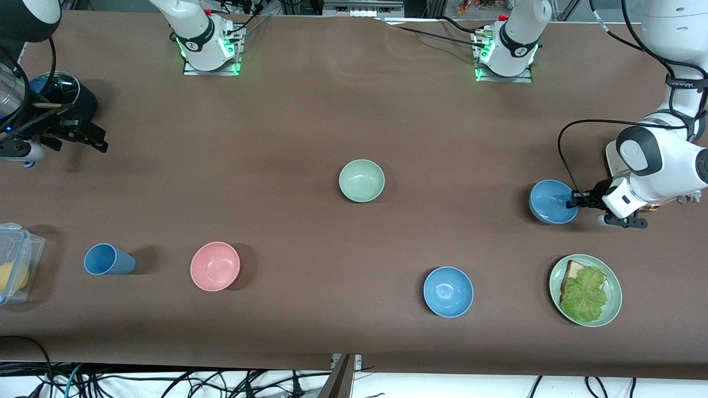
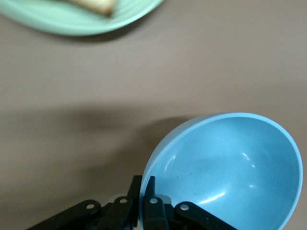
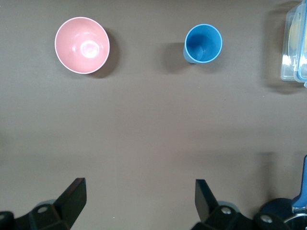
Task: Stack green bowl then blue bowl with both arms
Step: 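Grasp the light blue bowl rim with the left gripper, then carry the blue bowl with the left gripper onto the green bowl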
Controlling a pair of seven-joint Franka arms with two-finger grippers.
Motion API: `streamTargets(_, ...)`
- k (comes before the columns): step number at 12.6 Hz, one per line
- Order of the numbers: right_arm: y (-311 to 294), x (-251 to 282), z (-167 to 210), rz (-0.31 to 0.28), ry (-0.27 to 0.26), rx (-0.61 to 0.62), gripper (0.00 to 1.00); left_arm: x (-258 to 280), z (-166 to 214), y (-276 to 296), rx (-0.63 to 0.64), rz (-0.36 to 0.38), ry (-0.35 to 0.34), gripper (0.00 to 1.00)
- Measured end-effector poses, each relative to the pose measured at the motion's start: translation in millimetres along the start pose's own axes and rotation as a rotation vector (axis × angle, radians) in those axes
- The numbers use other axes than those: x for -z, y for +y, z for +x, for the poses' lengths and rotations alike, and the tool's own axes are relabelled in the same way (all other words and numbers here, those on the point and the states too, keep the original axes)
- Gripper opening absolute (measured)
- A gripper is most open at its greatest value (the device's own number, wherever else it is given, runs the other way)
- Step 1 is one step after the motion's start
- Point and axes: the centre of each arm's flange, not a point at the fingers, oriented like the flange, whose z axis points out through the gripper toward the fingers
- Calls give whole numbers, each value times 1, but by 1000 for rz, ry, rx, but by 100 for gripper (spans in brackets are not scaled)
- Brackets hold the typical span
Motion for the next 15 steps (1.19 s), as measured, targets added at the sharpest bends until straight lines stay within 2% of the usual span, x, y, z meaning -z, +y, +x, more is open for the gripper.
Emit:
streamTargets(2,0,0,0,0,0,0,100,19,31,77,-56,-16,-7,5)
streamTargets(4,0,0,0,0,0,0,100,21,47,170,-15,-23,-22,5)
streamTargets(8,0,0,0,0,0,1,100,-10,37,354,47,-20,-71,5)
streamTargets(11,0,0,0,1,-1,1,100,-38,19,431,36,-5,-102,5)
streamTargets(15,0,-1,-1,1,-7,1,100,-77,6,488,53,2,-140,5)
